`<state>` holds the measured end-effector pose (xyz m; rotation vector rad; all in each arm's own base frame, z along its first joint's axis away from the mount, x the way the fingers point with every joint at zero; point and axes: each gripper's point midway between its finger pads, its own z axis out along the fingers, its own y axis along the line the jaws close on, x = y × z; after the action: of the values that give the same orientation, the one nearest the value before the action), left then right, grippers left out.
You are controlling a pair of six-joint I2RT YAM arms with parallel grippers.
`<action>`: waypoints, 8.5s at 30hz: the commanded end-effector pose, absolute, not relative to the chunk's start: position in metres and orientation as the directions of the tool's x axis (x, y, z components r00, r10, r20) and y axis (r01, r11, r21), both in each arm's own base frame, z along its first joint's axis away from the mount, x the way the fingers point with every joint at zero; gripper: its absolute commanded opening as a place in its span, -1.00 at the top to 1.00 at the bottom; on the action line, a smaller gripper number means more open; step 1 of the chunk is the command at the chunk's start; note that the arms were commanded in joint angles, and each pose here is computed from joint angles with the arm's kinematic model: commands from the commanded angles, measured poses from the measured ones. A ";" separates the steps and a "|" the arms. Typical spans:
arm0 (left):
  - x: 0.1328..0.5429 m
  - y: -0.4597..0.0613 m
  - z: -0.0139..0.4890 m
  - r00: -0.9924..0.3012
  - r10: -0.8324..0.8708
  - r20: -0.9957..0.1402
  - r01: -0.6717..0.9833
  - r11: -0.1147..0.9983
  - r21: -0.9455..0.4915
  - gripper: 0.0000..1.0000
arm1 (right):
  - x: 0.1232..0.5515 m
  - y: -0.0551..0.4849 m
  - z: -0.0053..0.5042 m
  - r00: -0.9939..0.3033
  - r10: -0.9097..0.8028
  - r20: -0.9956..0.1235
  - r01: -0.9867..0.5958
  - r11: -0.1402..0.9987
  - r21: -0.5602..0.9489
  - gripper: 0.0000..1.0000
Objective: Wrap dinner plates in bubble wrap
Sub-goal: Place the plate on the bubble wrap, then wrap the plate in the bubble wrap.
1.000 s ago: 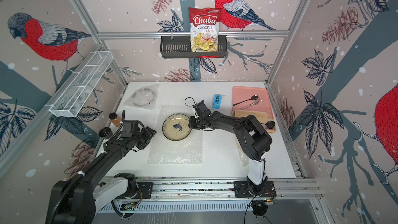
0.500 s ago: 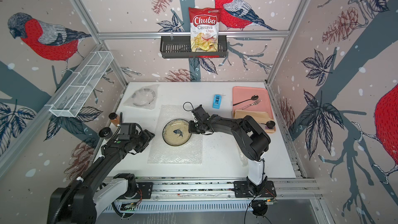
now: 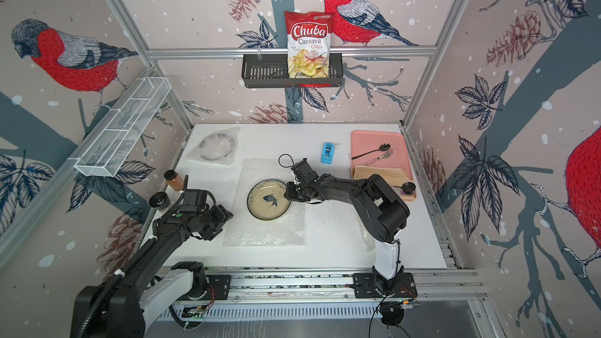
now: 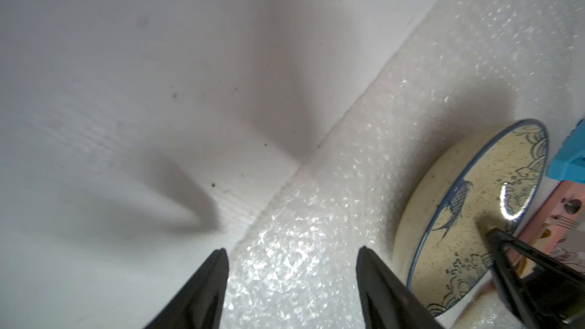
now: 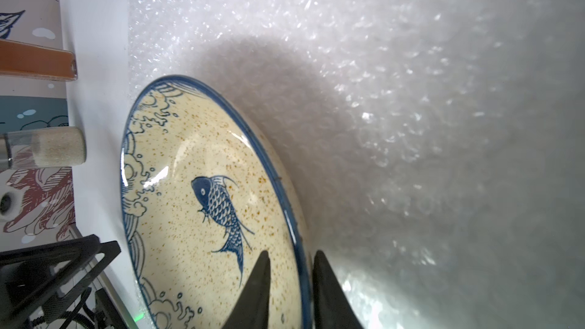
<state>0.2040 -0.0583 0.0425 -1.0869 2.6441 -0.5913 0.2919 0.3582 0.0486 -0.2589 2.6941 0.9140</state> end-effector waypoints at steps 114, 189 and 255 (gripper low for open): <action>0.306 -0.193 0.030 -0.881 -0.452 0.142 -0.422 0.613 -0.667 -0.51 | 0.293 0.402 0.046 -0.994 0.109 -0.016 0.042 0.512 0.858 1.00; 0.300 -0.172 0.016 -0.902 -0.402 0.158 -0.416 0.710 -0.568 1.00 | 0.467 0.328 0.044 -0.902 0.214 -0.376 -0.145 0.671 0.728 0.13; 0.423 -0.064 0.100 -0.776 -0.627 -0.067 -0.440 0.614 -0.655 -0.37 | 0.262 0.413 -0.023 -0.895 -0.349 -0.277 -0.445 0.677 0.586 0.98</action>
<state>0.4083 -0.0777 0.0982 -0.8491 2.5762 -0.9592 0.2836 0.4468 0.0249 -0.6643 2.5097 1.2027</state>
